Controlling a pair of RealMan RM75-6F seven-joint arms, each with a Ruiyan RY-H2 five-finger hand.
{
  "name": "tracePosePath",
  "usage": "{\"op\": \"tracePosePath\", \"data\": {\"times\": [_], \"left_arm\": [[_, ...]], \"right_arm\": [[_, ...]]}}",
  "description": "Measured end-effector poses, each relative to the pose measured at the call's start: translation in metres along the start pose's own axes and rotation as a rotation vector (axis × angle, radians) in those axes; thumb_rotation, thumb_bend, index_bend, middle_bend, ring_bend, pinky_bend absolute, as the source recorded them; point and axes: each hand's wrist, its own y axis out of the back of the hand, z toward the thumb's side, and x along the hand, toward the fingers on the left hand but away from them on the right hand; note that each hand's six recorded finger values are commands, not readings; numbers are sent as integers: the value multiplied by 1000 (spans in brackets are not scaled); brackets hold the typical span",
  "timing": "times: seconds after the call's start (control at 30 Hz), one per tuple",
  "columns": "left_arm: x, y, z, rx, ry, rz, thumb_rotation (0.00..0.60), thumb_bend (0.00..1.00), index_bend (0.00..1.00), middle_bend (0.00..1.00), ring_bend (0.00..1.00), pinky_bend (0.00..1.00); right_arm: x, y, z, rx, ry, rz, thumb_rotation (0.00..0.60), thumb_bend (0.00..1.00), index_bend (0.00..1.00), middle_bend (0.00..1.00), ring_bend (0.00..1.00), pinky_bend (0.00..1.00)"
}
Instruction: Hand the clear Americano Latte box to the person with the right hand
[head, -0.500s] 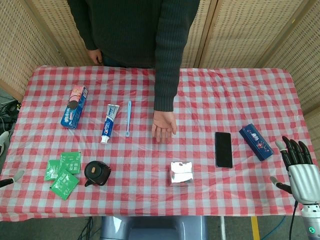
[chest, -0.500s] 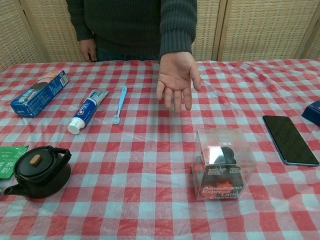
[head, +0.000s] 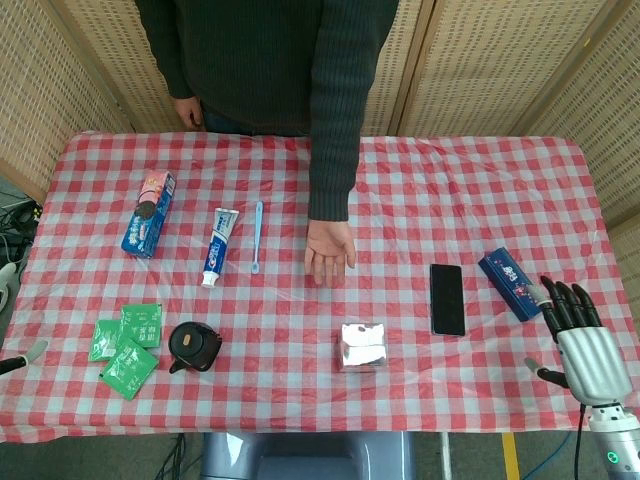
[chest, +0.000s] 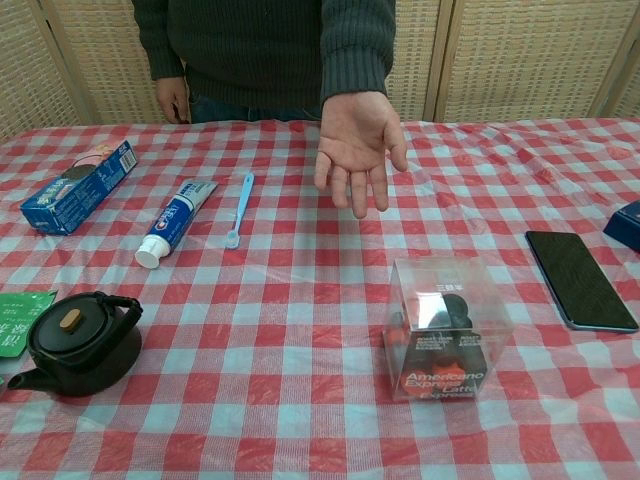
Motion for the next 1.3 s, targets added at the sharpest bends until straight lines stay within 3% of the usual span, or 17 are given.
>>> {"op": "tracePosePath", "data": {"times": [0.37, 0.57, 0.87, 0.9, 0.97, 1.03, 1.1, 1.2, 1.3], "left_arm": [[17, -13, -4, 35, 39, -39, 600, 0, 0, 0, 0, 0], [29, -22, -8, 51, 74, -65, 600, 0, 0, 0, 0, 0], [39, -26, -17, 56, 116, -80, 600, 0, 0, 0, 0, 0], [40, -26, -18, 55, 118, -80, 600, 0, 0, 0, 0, 0], [41, -26, -19, 53, 121, -80, 600, 0, 0, 0, 0, 0], [42, -26, -19, 53, 123, -80, 600, 0, 0, 0, 0, 0], [42, -27, -19, 55, 122, -82, 600, 0, 0, 0, 0, 0], [42, -28, -18, 59, 119, -85, 600, 0, 0, 0, 0, 0], [42, -28, -17, 59, 115, -84, 600, 0, 0, 0, 0, 0]], "right_arm": [[-49, -38, 89, -118, 294, 342, 600, 0, 0, 0, 0, 0], [-71, -59, 145, -169, 402, 501, 600, 0, 0, 0, 0, 0], [-102, -95, 196, -178, 440, 572, 600, 0, 1, 34, 14, 0], [-105, -98, 200, -173, 440, 574, 600, 0, 8, 78, 48, 8], [-111, -105, 207, -166, 440, 574, 600, 4, 72, 218, 190, 132], [-115, -108, 213, -171, 436, 567, 600, 67, 240, 389, 389, 375], [-118, -108, 217, -187, 430, 545, 600, 160, 387, 505, 512, 488], [-123, -104, 225, -235, 421, 502, 600, 280, 536, 624, 623, 555], [-128, -98, 231, -294, 407, 455, 600, 321, 566, 650, 643, 559]]}}
